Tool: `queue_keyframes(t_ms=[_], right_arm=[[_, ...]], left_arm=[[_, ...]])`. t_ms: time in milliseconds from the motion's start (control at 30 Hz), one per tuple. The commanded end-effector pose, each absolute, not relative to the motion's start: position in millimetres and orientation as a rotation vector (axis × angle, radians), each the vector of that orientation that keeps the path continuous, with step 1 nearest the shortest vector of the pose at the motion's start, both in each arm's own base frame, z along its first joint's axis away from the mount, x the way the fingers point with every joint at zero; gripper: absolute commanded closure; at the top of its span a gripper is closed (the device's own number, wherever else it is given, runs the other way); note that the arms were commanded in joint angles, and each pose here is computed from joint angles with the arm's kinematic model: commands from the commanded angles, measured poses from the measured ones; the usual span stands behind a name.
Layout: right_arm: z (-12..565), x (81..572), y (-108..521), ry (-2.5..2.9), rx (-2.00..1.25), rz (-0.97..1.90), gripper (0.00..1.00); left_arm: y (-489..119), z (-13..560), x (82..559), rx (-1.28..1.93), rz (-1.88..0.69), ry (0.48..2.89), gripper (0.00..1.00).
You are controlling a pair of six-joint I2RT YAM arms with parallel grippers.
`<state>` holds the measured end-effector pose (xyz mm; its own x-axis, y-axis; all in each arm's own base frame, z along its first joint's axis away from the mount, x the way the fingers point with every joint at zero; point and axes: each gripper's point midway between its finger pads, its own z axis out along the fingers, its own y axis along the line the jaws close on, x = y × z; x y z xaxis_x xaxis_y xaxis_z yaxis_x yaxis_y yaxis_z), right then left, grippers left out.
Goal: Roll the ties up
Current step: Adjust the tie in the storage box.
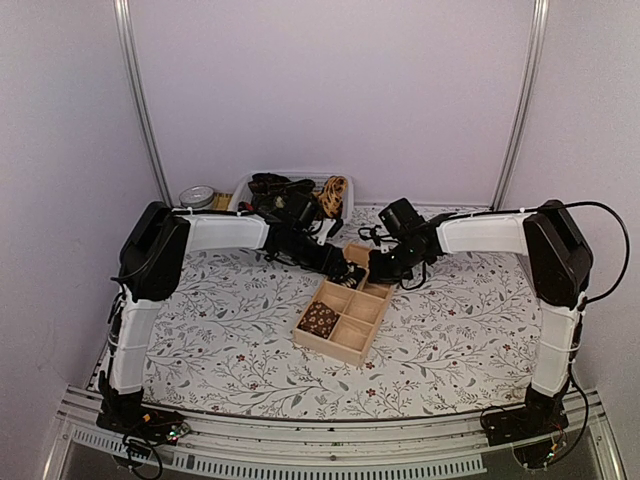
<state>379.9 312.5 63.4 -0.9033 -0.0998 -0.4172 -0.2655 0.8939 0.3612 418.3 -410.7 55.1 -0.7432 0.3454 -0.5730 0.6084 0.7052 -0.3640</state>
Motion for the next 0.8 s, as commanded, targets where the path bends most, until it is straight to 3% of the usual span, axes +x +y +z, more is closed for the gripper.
queue_keyframes(t_ms=[0, 767], right_arm=[[42.3, 382.4, 317.9, 2.698, -0.28, 0.589, 0.95], [59.3, 383.4, 347.3, 2.65, -0.295, 0.701, 0.95]], left_arm=[[-406.3, 43.1, 425.0, 0.718, -0.741, 2.461, 0.38], [-408.7, 35.3, 416.9, 0.722, -0.811, 2.49, 0.49]])
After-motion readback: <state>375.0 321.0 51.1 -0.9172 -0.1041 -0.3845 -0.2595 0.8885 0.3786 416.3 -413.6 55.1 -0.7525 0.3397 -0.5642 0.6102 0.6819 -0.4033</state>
